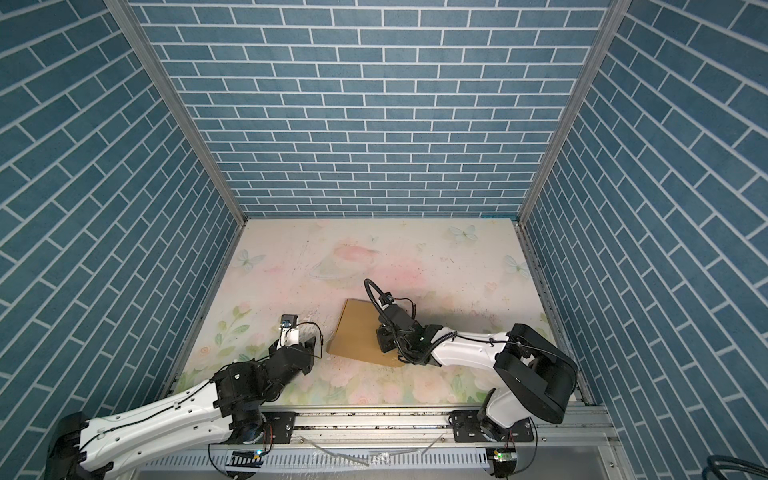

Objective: Fold the paper box
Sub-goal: 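Bring the left gripper beside the box's near edge while the right holds the lid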

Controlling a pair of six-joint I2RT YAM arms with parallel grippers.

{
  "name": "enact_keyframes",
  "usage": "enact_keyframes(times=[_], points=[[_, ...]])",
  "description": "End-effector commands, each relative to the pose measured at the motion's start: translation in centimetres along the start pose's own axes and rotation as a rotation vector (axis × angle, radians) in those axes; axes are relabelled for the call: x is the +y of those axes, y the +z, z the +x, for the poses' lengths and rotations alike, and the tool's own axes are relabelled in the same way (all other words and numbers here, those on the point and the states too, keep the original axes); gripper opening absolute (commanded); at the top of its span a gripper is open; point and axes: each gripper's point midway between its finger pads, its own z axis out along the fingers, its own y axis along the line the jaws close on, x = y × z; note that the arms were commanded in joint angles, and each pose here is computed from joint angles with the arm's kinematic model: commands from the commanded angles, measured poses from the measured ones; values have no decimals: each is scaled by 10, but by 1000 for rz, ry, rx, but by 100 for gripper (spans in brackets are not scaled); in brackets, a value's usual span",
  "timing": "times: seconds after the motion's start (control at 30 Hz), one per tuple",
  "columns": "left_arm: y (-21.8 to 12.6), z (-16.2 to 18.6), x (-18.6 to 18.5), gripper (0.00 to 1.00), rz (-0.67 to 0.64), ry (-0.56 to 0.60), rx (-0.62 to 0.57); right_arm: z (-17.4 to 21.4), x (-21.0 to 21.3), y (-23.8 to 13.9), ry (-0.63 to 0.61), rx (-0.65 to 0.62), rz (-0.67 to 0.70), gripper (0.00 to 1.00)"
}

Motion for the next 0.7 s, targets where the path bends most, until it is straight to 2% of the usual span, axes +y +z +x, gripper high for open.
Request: enact_keyframes(times=[0.0, 0.2, 0.3, 0.67], points=[[8, -11, -19, 54, 121, -21, 44, 21, -11, 0, 17, 66, 28, 20], [26, -30, -35, 55, 246, -49, 105, -7, -8, -27, -2, 2, 27, 25], [34, -40, -45, 50, 289, -30, 140, -19, -7, -42, -7, -27, 31, 28], [62, -43, -61, 43, 343, 24, 281, -31, -18, -65, 18, -56, 72, 31]])
